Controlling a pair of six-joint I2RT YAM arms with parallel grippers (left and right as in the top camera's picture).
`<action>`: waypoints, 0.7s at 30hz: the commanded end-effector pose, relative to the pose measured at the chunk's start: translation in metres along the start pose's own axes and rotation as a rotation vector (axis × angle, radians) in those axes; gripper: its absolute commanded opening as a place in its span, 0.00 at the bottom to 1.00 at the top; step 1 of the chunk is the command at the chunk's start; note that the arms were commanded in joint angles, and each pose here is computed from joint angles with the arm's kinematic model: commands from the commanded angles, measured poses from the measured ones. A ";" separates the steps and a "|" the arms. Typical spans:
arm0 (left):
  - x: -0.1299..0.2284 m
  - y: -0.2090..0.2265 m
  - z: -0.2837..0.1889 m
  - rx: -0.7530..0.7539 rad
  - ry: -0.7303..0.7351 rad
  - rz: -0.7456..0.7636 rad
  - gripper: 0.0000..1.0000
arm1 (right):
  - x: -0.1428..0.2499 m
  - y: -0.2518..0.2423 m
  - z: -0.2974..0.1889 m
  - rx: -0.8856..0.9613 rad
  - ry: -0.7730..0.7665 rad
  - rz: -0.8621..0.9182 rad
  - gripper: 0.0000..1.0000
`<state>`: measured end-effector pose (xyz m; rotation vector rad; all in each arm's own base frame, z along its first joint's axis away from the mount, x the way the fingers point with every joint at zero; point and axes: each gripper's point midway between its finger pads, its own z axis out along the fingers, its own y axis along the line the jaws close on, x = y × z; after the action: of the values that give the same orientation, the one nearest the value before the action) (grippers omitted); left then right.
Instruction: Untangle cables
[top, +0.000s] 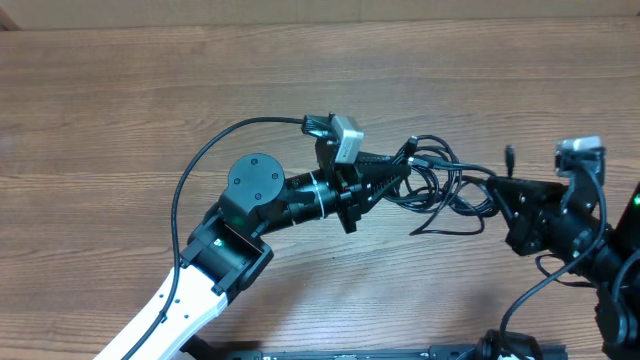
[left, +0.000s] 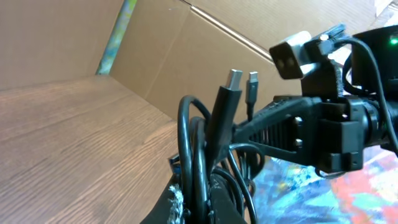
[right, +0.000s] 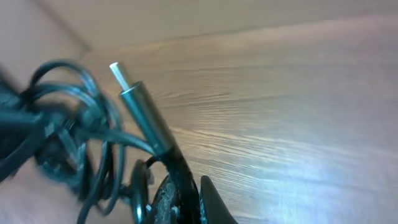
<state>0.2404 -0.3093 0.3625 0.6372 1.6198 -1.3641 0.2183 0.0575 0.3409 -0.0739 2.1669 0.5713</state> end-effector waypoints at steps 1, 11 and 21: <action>-0.021 -0.002 -0.008 -0.023 -0.065 -0.015 0.04 | -0.009 -0.064 -0.018 0.382 -0.085 0.225 0.04; -0.024 -0.003 -0.010 -0.029 -0.077 -0.011 0.04 | 0.000 -0.069 -0.018 0.408 -0.066 0.322 0.04; -0.025 0.004 -0.011 -0.065 -0.084 -0.012 0.04 | 0.006 -0.050 -0.011 0.294 -0.013 0.258 0.91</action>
<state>0.2499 -0.3026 0.3638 0.5621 1.6408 -1.3458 0.2195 0.0030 0.3158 0.4270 2.2528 0.3570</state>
